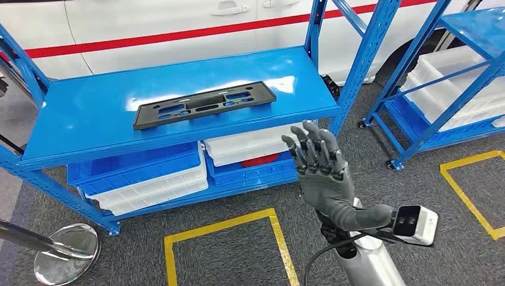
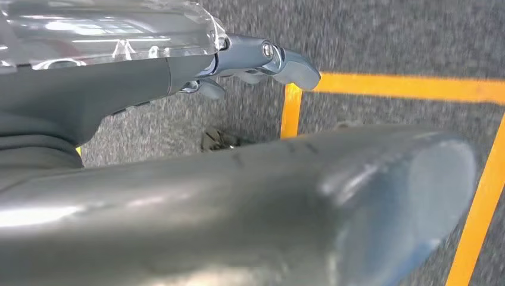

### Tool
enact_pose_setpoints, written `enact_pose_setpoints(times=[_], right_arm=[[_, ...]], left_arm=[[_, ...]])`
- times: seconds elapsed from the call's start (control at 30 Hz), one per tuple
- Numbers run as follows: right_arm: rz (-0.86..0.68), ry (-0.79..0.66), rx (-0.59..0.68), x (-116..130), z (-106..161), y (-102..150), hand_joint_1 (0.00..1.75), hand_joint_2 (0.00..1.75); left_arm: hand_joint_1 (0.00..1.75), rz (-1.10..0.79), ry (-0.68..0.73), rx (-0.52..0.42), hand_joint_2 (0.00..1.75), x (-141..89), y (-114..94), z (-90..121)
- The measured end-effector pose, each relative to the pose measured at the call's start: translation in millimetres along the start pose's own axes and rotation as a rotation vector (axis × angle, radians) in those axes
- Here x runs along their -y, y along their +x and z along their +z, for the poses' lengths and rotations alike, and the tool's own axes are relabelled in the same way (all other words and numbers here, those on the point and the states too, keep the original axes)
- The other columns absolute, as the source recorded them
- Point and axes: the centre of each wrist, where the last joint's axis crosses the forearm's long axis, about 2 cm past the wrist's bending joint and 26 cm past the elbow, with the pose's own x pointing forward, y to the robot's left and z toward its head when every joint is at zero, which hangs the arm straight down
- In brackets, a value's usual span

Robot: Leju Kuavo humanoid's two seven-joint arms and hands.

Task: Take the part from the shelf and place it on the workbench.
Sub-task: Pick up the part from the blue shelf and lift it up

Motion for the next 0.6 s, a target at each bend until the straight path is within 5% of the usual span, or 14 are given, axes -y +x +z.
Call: enact_pose_setpoints(times=[0.6], right_arm=[[-0.055,0.079,-0.256,-32.9,29.5,-41.7,0.0,0.0]], left_arm=[[0.0,0.012,-0.009,0.014,0.0,-0.9,-5.3,2.0]])
